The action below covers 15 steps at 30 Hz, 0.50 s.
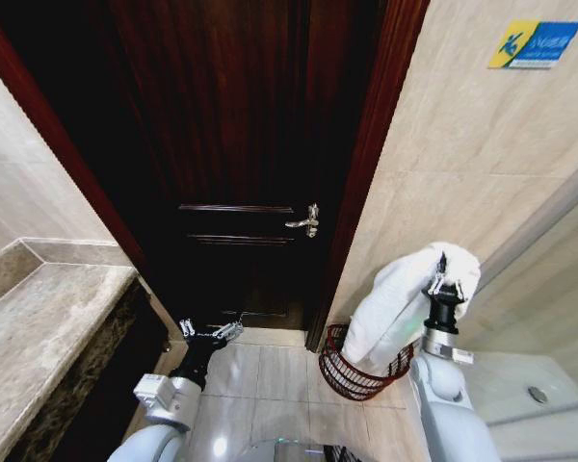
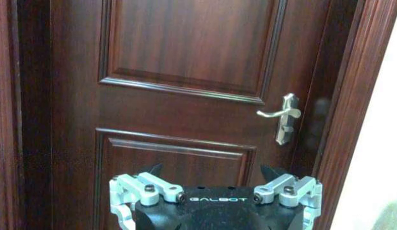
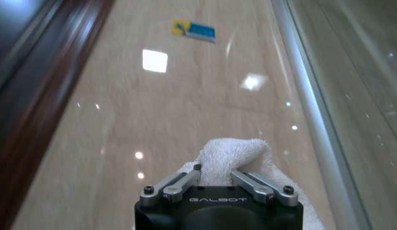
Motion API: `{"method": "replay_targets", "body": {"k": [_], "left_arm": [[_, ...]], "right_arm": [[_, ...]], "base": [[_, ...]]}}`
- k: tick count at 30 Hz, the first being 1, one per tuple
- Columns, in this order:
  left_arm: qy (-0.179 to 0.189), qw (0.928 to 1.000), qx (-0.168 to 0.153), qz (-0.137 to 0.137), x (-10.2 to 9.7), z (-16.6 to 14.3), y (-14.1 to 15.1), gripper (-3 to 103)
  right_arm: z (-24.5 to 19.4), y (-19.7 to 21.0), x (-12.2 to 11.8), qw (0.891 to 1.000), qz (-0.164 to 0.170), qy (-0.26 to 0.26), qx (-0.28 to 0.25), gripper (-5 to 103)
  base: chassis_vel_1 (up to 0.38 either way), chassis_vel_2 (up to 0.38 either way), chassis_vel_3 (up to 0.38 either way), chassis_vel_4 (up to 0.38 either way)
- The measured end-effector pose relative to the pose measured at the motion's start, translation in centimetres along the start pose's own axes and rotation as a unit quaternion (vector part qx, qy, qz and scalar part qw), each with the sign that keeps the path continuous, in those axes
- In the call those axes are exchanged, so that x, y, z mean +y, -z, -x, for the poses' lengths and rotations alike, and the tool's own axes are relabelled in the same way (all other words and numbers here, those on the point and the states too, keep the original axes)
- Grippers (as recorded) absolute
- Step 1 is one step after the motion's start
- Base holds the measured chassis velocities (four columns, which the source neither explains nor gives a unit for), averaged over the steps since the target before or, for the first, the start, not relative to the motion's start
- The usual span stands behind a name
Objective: Discard the used towel into the hamper.
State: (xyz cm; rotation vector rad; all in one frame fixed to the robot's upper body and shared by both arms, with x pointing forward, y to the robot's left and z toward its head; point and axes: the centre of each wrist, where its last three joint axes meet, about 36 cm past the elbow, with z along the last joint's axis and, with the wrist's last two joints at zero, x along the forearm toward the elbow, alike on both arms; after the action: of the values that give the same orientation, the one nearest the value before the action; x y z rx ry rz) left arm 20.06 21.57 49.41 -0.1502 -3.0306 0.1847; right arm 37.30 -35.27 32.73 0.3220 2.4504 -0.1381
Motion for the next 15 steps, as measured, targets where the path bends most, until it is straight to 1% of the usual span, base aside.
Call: {"method": "replay_targets", "body": {"k": [2,6,13,15], "left_arm": [[0.000,1.0000,0.000,0.000,0.0,0.0,0.0,100],[0.000,1.0000,0.000,0.000,0.0,0.0,0.0,100],[0.000,1.0000,0.000,0.000,0.0,0.0,0.0,100],[0.000,1.0000,0.000,0.000,0.0,0.0,0.0,100]], "right_arm": [[-0.4,-1.3,-1.0,1.000,-0.009,-0.003,0.009,5],[-0.4,-2.4,-1.4,1.000,-0.013,-0.001,0.013,5],[-0.4,-3.8,-0.4,1.000,-0.008,0.008,0.019,5],[-0.7,-4.7,0.1,0.999,-0.004,0.016,0.030,5]], "base": [[0.000,0.000,0.000,0.000],[0.000,0.000,0.000,0.000],[0.000,0.000,0.000,0.000],[0.000,0.000,0.000,0.000]]}}
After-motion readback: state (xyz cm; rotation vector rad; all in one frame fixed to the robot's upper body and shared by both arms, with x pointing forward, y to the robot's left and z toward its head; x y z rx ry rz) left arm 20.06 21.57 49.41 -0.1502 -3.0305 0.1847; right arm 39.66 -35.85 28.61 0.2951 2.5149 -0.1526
